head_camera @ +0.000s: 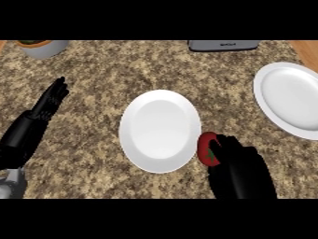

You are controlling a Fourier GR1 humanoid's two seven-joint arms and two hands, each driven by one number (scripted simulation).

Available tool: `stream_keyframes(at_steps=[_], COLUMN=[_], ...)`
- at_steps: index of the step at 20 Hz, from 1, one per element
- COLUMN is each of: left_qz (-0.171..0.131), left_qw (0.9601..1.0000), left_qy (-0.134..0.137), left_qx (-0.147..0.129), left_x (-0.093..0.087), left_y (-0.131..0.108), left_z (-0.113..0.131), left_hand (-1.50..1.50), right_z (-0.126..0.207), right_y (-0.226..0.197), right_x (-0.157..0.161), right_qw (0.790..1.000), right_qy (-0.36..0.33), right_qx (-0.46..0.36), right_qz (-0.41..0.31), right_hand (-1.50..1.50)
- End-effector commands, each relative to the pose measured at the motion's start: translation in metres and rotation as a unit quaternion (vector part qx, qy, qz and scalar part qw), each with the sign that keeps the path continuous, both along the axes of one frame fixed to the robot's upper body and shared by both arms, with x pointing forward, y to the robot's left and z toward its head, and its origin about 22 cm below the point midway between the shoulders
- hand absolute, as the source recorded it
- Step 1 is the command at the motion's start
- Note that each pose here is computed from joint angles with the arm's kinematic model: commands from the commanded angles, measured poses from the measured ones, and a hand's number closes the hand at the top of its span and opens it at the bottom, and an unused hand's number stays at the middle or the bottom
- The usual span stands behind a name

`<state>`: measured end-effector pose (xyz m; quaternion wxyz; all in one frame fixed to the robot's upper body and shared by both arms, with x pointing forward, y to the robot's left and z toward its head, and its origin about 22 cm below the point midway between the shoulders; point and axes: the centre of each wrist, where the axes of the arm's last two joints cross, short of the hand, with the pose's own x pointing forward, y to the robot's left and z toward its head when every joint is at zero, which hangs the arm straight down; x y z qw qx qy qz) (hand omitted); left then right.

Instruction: Pick the tomato from the plate and place it in the plate

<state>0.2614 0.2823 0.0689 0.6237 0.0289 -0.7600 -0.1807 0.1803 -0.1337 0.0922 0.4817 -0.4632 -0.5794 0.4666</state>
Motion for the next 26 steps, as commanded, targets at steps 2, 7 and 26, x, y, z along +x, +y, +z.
stream_keyframes(at_steps=[2,7,26], left_qz=[-0.001,-0.022,-0.043], left_qw=[0.9999,0.9997,0.999], left_qy=[-0.01,-0.011,-0.013], left_qx=[-0.001,0.0,-0.003], left_x=[0.002,0.01,0.018], left_y=[-0.022,-0.011,-0.028], left_z=[0.002,0.015,0.006], left_hand=[0.0,0.0,0.0], right_z=[0.035,0.06,0.007], right_y=[-0.031,-0.056,-0.196], right_x=[-0.012,-0.002,0.12], right_qw=[0.992,0.986,0.967], right_qy=[-0.068,-0.084,-0.127], right_qx=[0.017,0.011,0.075], right_qz=[-0.107,-0.141,-0.207], right_hand=[1.5,1.5,1.5])
